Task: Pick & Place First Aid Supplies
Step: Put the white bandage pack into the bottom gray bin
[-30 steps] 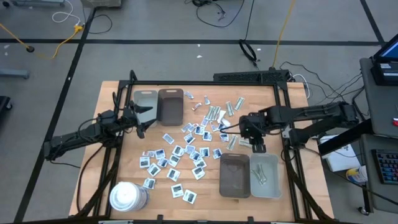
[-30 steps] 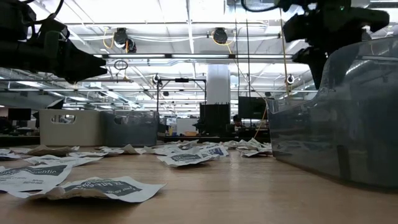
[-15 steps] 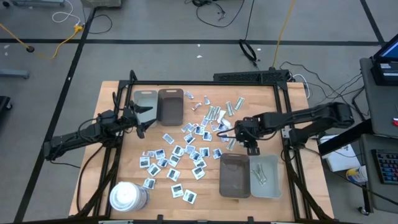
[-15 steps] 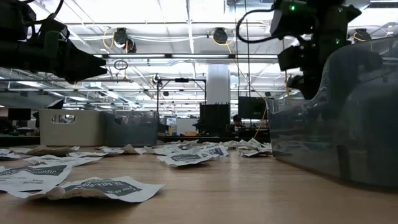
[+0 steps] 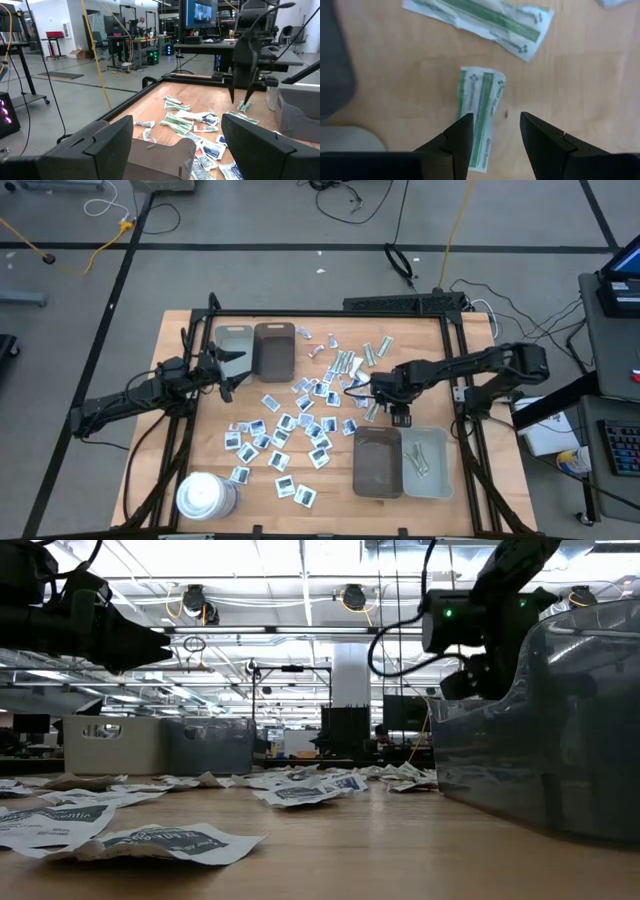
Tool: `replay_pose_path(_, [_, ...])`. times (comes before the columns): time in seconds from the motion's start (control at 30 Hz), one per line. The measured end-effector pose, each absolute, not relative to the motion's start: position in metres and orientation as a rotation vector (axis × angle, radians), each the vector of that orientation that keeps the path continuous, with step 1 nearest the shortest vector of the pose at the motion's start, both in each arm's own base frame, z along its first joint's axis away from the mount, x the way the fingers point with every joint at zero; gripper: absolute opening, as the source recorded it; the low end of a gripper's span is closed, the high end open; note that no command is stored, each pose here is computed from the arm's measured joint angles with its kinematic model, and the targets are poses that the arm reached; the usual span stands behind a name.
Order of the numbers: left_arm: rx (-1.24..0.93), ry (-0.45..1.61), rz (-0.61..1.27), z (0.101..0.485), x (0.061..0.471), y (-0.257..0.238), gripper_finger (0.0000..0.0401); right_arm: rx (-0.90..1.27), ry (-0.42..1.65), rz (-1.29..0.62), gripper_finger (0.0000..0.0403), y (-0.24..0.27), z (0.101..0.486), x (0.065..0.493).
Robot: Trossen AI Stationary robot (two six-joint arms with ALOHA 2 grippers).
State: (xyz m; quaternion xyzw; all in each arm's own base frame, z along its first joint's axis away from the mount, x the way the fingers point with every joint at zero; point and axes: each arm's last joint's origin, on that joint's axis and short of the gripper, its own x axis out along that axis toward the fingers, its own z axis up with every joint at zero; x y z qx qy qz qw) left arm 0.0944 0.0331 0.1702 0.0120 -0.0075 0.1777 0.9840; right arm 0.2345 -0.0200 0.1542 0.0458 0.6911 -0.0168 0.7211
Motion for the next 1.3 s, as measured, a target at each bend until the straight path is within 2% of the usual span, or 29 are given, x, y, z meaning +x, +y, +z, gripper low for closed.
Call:
replay_pose_path(0.33, [0.024,-0.015,0.357,0.170,0.094,0.033,0.0306,0.125,1.542,0.038,0.0145,-0.020,0.148,0.237])
replay_pose_path(0.43, [0.024,-0.015,0.357,0.170,0.094,0.033,0.0306,0.121,1.541,0.039,0.0117,-0.021,0.148,0.237])
replay_pose_path(0.63, [0.024,-0.015,0.357,0.170,0.094,0.033,0.0306,0.127,1.566,0.043,0.0024,-0.021,0.142,0.238])
replay_pose_path(0.7, [0.024,-0.015,0.357,0.170,0.094,0.033,0.0306,0.142,1.576,0.057,0.0008,-0.021,0.139,0.240])
replay_pose_path(0.97, [0.024,-0.015,0.357,0.170,0.094,0.033,0.0306,0.172,1.583,0.041,0.0001,-0.028,0.143,0.239])
replay_pose_path(1.3, [0.024,-0.015,0.357,0.170,0.094,0.033,0.0306,0.231,1.525,-0.046,0.0000,-0.038,0.191,0.242])
